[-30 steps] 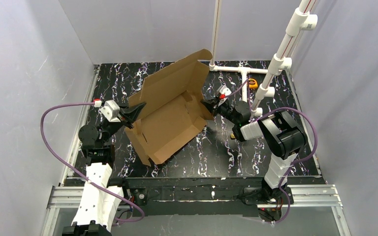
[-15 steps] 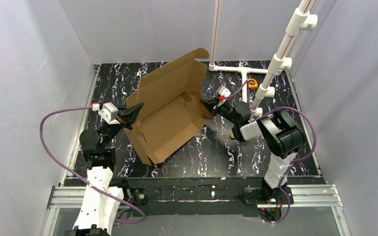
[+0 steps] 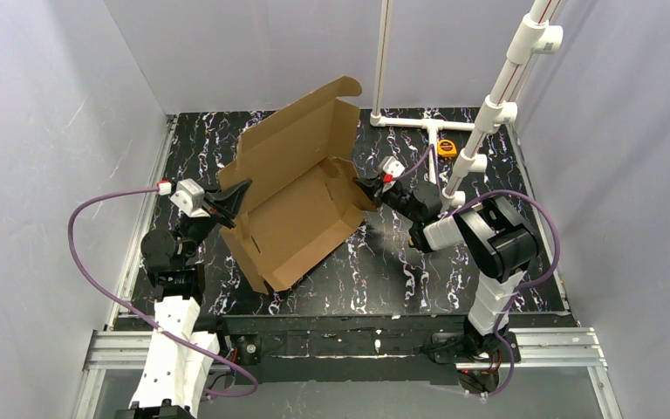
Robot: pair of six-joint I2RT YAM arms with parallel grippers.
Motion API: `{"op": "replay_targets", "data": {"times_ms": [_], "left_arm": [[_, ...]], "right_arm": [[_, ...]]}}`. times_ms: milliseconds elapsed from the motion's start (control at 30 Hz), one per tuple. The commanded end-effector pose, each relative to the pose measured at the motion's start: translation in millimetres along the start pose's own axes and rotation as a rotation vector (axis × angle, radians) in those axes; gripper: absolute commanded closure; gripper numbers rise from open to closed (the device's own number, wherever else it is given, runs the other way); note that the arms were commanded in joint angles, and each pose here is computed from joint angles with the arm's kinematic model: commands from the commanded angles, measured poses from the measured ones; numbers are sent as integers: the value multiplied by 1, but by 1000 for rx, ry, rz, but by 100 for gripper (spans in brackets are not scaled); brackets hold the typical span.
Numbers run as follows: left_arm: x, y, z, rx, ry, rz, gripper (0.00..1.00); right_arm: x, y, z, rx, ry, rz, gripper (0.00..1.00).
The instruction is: Fold the paper box
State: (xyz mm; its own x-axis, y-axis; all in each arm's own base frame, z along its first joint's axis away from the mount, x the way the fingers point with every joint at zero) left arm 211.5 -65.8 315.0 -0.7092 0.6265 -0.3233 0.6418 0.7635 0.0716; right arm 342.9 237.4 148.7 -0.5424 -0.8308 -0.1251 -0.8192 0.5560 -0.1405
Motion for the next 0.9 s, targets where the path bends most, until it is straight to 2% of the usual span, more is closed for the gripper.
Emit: {"op": "replay_targets", "data": {"times_ms": [0,867], "left_arm": [[0,0,-6,-22,-27,-15,100],[-2,-2,-15,-71,40,15,100]], "right_arm": [[-4,12,-9,81,-38,-57,98],[-12,17,-27,282,15,-61,98]]}}
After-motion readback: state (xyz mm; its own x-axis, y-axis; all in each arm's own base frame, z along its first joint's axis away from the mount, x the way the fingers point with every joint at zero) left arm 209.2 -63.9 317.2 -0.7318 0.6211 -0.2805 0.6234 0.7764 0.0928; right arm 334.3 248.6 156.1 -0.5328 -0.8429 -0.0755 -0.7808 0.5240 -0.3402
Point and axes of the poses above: each gripper's point midway between its finger pads, its own x axis back along the fingers, its own y axis along the line the jaws close on, z = x × y, the point moved 7 cm from there along x, back along the fingers, and after that the axes turned 2 degrees about -x, right-handed, at the moved point
